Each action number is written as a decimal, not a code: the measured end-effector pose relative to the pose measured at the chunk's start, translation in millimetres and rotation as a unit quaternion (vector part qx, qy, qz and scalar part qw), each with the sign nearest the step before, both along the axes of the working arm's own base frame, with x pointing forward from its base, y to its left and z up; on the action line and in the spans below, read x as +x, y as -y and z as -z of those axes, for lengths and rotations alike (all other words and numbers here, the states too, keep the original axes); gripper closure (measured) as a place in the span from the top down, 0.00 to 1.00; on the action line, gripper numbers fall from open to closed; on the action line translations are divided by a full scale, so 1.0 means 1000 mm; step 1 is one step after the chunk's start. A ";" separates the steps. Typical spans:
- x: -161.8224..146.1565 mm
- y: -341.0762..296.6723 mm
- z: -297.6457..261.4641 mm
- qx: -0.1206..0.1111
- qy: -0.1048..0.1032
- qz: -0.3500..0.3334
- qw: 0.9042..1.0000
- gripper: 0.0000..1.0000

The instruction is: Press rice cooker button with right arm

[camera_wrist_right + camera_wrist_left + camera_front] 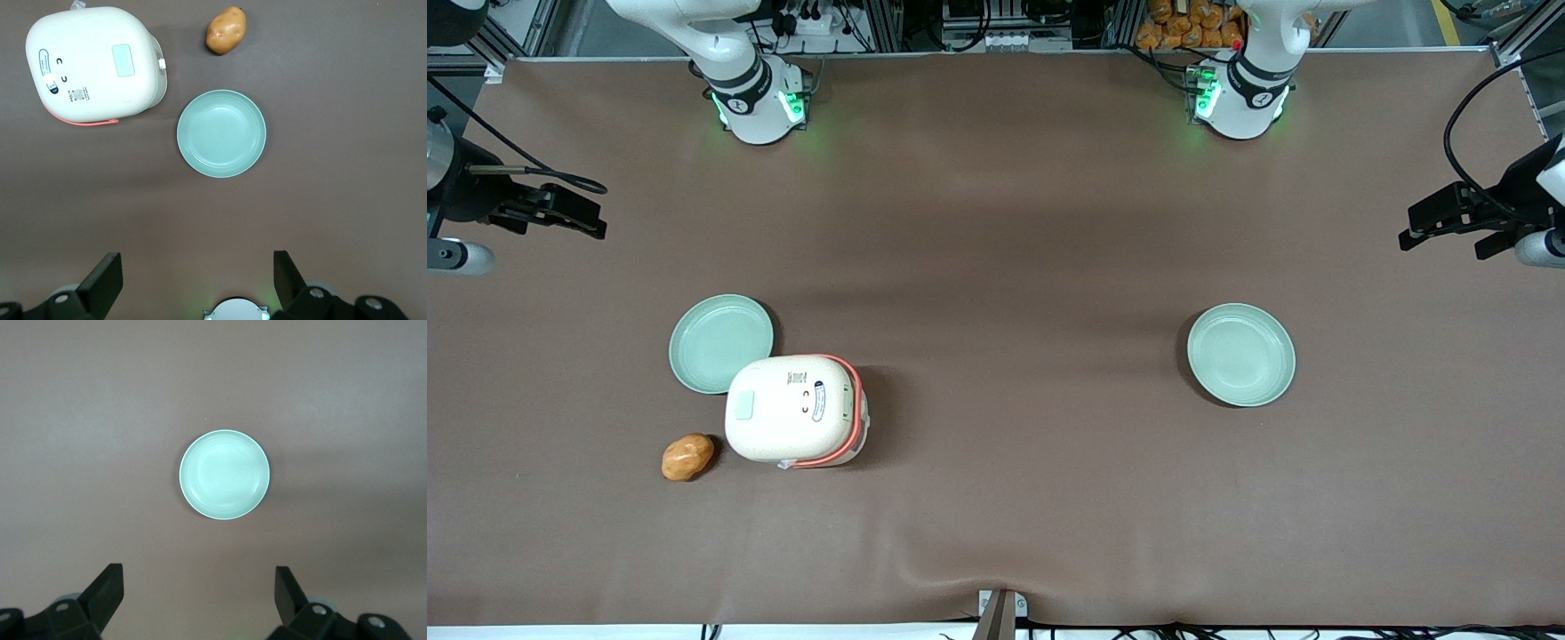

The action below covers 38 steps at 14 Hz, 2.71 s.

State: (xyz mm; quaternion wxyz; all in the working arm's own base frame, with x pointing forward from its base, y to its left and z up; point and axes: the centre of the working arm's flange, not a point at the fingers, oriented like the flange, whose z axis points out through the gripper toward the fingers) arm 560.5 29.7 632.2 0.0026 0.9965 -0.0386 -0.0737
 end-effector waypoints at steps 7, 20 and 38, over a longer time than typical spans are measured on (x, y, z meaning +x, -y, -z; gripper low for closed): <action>0.049 -0.030 0.059 0.002 0.029 -0.021 0.999 0.94; 0.123 -0.088 0.203 0.040 0.058 -0.036 0.997 0.09; 0.134 -0.094 0.266 0.038 0.038 -0.036 0.998 0.11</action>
